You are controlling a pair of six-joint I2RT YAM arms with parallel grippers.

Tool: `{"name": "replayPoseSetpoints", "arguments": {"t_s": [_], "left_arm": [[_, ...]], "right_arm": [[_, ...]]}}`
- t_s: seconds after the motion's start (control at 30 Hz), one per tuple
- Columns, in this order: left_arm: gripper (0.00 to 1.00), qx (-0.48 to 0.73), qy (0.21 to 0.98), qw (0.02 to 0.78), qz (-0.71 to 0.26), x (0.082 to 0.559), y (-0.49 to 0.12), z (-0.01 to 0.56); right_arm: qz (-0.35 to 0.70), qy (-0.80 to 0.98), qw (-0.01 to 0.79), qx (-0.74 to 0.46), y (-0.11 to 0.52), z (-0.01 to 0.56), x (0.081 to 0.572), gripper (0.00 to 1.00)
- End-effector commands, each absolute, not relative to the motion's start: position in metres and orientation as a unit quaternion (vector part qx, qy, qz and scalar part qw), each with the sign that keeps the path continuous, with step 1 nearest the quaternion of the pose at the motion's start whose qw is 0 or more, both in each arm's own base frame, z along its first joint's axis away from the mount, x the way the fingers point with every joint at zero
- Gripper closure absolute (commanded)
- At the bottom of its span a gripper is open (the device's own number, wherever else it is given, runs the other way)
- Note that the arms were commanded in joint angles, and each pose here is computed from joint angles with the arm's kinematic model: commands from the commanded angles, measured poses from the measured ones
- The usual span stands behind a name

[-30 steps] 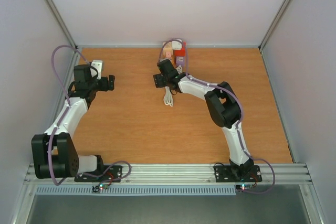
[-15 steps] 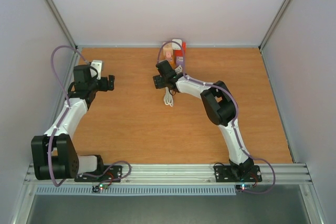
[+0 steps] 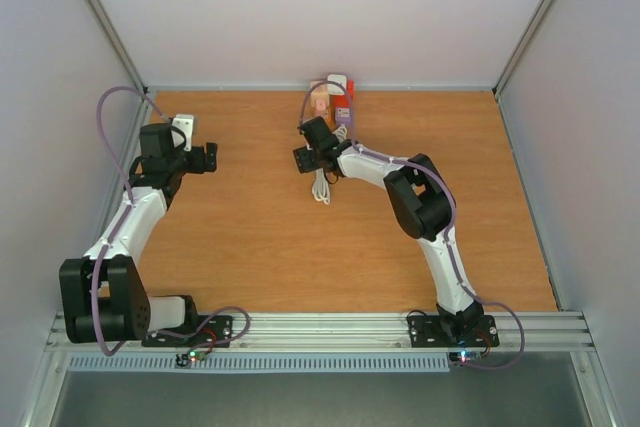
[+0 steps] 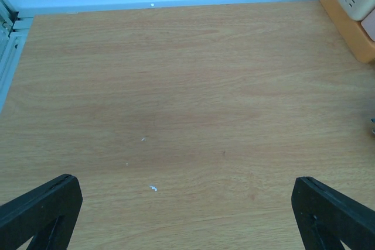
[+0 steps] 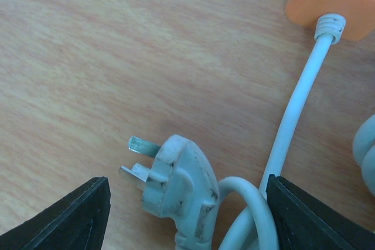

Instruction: Pull the plug off the socket

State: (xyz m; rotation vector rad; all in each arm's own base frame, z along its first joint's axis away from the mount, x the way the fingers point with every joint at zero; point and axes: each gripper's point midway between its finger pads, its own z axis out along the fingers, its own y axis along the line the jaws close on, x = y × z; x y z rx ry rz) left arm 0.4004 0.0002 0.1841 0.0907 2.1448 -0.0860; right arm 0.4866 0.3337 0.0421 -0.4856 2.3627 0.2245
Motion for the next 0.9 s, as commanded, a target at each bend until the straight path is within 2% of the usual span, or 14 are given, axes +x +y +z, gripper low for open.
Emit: {"name": "replayPoseSetpoints", "arguments": {"t_s": [0.0,0.43,0.87], "left_arm": [[0.00,0.033,0.863,0.503,-0.029,0.407,0.001,0.196],[0.00,0.032,0.864,0.502,-0.026,0.408,0.003,0.195],[0.00,0.036,0.865,0.499,-0.030,0.408,0.000,0.195]], "right_arm": [[0.106,0.927,0.276,-0.229,0.330,0.018,0.443,0.27],[0.152,0.902,0.232,-0.331,0.311,0.022,0.369,0.30],[0.134,0.888,0.213,-0.385,0.261,0.030,0.303,0.32]]}}
